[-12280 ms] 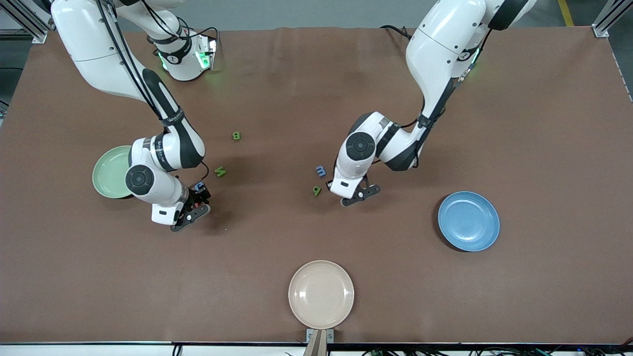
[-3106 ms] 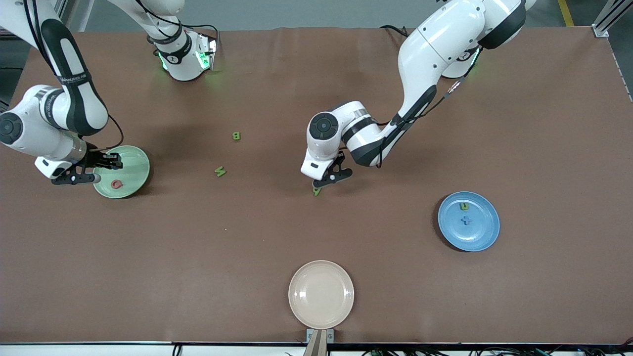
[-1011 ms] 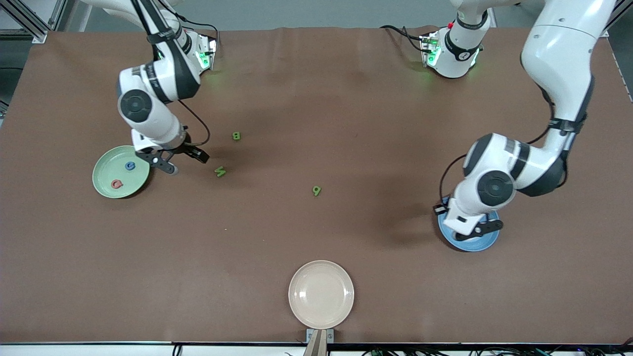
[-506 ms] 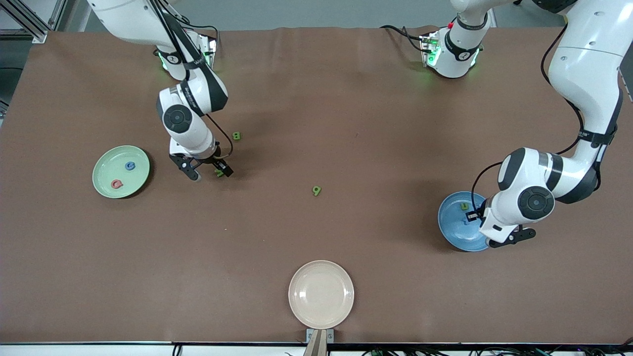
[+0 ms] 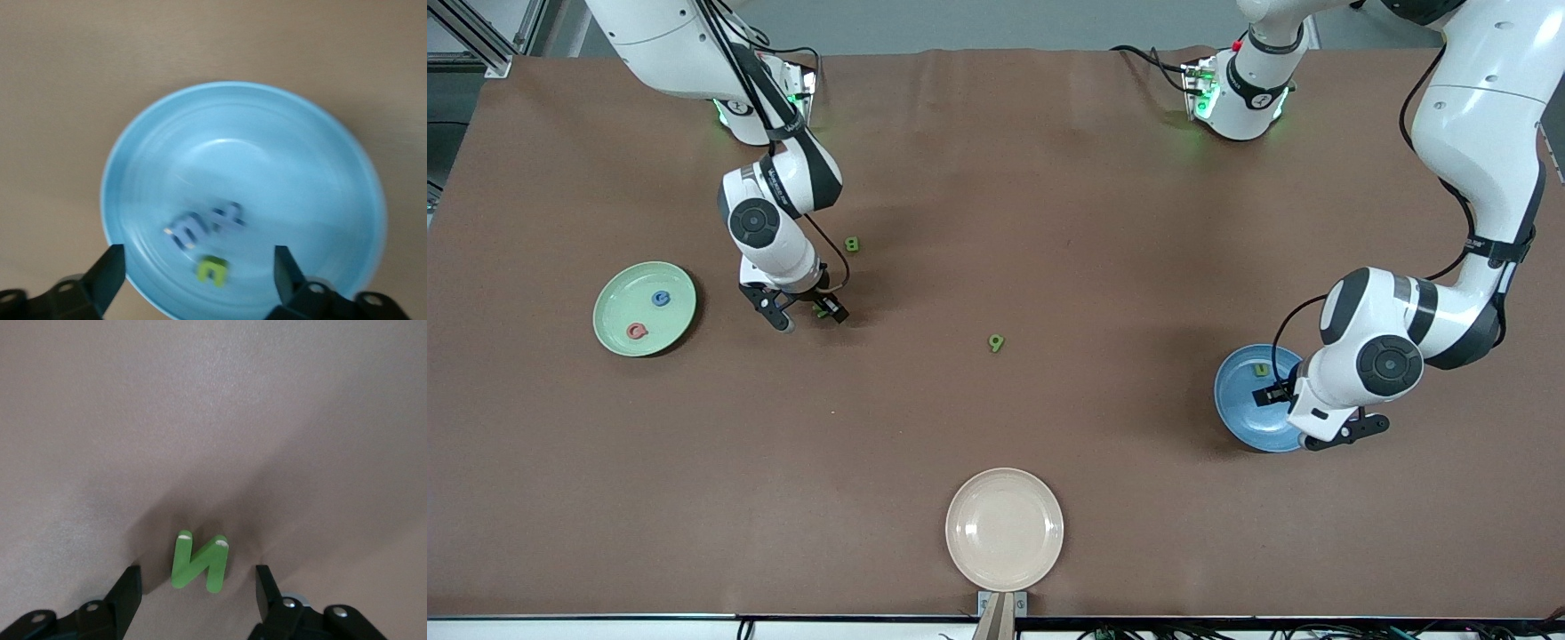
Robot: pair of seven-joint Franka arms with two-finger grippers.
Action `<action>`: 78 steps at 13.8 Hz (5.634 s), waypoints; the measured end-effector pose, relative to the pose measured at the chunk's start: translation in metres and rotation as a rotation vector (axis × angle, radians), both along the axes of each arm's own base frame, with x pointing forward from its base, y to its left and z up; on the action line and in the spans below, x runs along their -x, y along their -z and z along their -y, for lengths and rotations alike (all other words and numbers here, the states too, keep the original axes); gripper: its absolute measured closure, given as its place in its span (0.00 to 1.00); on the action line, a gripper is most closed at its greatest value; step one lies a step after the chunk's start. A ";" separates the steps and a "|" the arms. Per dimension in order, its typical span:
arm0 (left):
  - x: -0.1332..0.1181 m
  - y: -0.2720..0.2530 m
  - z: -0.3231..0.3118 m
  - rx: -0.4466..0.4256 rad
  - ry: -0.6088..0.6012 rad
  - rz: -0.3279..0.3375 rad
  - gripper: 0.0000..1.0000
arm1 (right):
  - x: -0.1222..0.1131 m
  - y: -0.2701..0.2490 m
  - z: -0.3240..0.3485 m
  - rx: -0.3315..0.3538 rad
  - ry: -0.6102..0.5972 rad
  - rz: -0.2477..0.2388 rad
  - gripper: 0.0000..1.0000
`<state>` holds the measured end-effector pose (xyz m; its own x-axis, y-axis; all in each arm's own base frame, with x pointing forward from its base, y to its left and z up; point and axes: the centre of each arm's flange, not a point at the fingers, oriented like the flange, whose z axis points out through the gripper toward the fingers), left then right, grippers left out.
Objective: Sort upper and lower case letters into plates
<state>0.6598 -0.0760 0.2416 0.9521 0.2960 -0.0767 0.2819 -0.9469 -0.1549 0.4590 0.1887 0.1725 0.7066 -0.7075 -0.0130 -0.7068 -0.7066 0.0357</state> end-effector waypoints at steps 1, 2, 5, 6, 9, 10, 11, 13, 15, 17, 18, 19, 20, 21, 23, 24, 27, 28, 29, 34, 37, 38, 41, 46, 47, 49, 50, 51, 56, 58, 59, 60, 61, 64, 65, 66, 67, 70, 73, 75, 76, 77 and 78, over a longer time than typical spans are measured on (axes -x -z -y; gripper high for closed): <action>0.001 -0.011 0.021 0.000 -0.032 0.011 0.00 | 0.000 0.000 0.001 0.000 0.001 0.000 0.28; 0.002 -0.021 0.046 -0.001 -0.068 0.024 0.00 | -0.001 0.000 0.000 0.000 0.002 0.002 0.32; 0.012 -0.039 0.128 0.024 -0.161 0.054 0.00 | -0.003 -0.002 0.000 -0.002 0.003 0.007 0.41; 0.018 -0.043 0.155 0.044 -0.192 0.053 0.00 | -0.004 -0.002 0.000 -0.002 0.003 0.007 0.41; 0.035 -0.046 0.227 0.080 -0.300 0.052 0.00 | -0.006 -0.003 0.000 -0.003 0.005 0.010 0.48; 0.040 -0.044 0.249 0.083 -0.339 0.055 0.00 | -0.006 -0.003 0.000 -0.003 0.005 0.011 0.49; 0.045 -0.041 0.268 0.086 -0.371 0.054 0.00 | -0.007 -0.003 0.001 -0.003 0.006 0.011 0.49; 0.054 -0.032 0.297 0.089 -0.407 0.048 0.00 | -0.008 -0.004 0.001 -0.004 0.007 0.015 0.62; 0.068 -0.024 0.325 0.102 -0.390 0.044 0.03 | -0.009 -0.004 0.000 -0.004 0.007 0.014 0.67; 0.082 -0.021 0.359 0.142 -0.363 0.061 0.08 | -0.010 -0.004 0.000 -0.003 0.007 0.013 0.67; 0.088 -0.019 0.376 0.166 -0.361 0.071 0.08 | -0.010 -0.004 0.000 -0.003 0.007 0.012 0.67; 0.094 -0.016 0.391 0.180 -0.361 0.080 0.09 | -0.010 -0.004 0.000 -0.003 0.007 0.012 0.67; 0.100 -0.010 0.404 0.181 -0.357 0.093 0.10 | -0.010 -0.005 -0.001 -0.003 0.005 0.011 0.67; 0.107 -0.001 0.415 0.171 -0.343 0.111 0.10 | -0.010 -0.006 -0.003 0.001 0.000 0.001 0.67; 0.125 0.019 0.436 0.131 -0.297 0.149 0.13 | -0.013 -0.019 -0.005 0.019 -0.019 -0.043 0.67; 0.133 0.026 0.445 0.118 -0.278 0.161 0.16 | -0.015 -0.034 -0.003 0.027 -0.040 -0.068 0.67; 0.147 0.043 0.459 0.119 -0.248 0.164 0.19 | -0.023 -0.092 0.033 0.028 -0.108 -0.118 0.67; 0.150 0.049 0.460 0.118 -0.237 0.159 0.19 | -0.026 -0.109 0.054 0.020 -0.139 -0.128 0.67; 0.152 0.055 0.461 0.114 -0.226 0.155 0.22 | -0.028 -0.123 0.078 0.009 -0.177 -0.137 0.67; 0.152 0.067 0.460 0.112 -0.191 0.149 0.33 | -0.031 -0.129 0.204 -0.054 -0.438 -0.158 0.67; 0.152 0.068 0.460 0.113 -0.190 0.149 0.44 | -0.031 -0.119 0.251 -0.054 -0.569 -0.123 0.67; 0.152 0.068 0.460 0.113 -0.190 0.149 0.52 | -0.032 -0.111 0.262 -0.055 -0.612 -0.111 0.67; 0.150 0.066 0.460 0.117 -0.187 0.152 0.70 | -0.034 -0.071 0.290 -0.050 -0.727 -0.074 0.67; 0.131 0.050 0.452 0.136 -0.181 0.178 0.70 | -0.029 -0.013 0.307 -0.065 -0.779 -0.083 0.67; 0.120 0.038 0.445 0.144 -0.191 0.195 0.70 | -0.028 -0.010 0.307 -0.068 -0.781 -0.087 0.67; 0.091 0.005 0.416 0.135 -0.193 0.219 0.70 | -0.029 -0.010 0.306 -0.068 -0.785 -0.087 0.62; 0.076 -0.014 0.396 0.112 -0.176 0.219 0.70 | -0.029 -0.010 0.306 -0.069 -0.788 -0.087 0.53; 0.063 -0.032 0.373 0.084 -0.159 0.212 0.70 | -0.030 -0.011 0.305 -0.072 -0.791 -0.092 0.42; 0.039 -0.057 0.271 -0.026 -0.059 0.124 0.70 | -0.037 -0.089 0.276 -0.110 -0.835 -0.162 0.00; 0.035 -0.042 0.218 -0.056 -0.015 0.064 0.70 | -0.031 -0.137 0.242 -0.106 -0.840 -0.186 0.00; 0.031 -0.033 0.186 -0.066 0.001 0.032 0.70 | -0.026 -0.155 0.223 -0.100 -0.834 -0.197 0.00; 0.026 -0.027 0.154 -0.069 0.008 0.005 0.70 | -0.020 -0.168 0.202 -0.093 -0.829 -0.207 0.00; 0.021 -0.021 0.123 -0.068 0.012 -0.017 0.70 | -0.014 -0.175 0.181 -0.089 -0.825 -0.214 0.00; 0.009 -0.009 0.053 -0.051 -0.001 -0.046 0.70 | 0.007 -0.171 0.105 -0.105 -0.827 -0.227 0.00; 0.007 -0.004 0.040 -0.046 -0.007 -0.050 0.70 | 0.015 -0.167 0.078 -0.100 -0.848 -0.229 0.00; 0.007 0.002 0.033 -0.043 -0.013 -0.055 0.70 | 0.023 -0.163 0.054 -0.091 -0.879 -0.223 0.00; 0.007 0.008 0.029 -0.040 -0.019 -0.061 0.70 | 0.030 -0.158 0.034 -0.081 -0.912 -0.200 0.00; 0.006 0.019 0.030 -0.027 -0.018 -0.055 0.46 | 0.053 -0.124 0.003 -0.059 -0.989 -0.081 0.00; 0.001 0.011 0.032 -0.020 -0.017 -0.033 0.17 | 0.076 -0.076 -0.017 -0.051 -1.053 -0.021 0.00; -0.009 -0.013 0.032 -0.018 -0.022 0.008 0.01 | 0.086 -0.043 -0.029 -0.048 -1.088 -0.001 0.00; -0.014 -0.032 0.031 -0.023 -0.026 0.028 0.00 | 0.088 -0.028 -0.033 -0.047 -1.099 0.002 0.00; -0.017 -0.055 0.030 -0.030 -0.031 0.045 0.00 | 0.091 -0.014 -0.034 -0.047 -1.103 -0.006 0.00; -0.020 -0.082 0.029 -0.034 -0.040 0.065 0.00 | 0.093 -0.003 -0.033 -0.046 -1.104 -0.018 0.00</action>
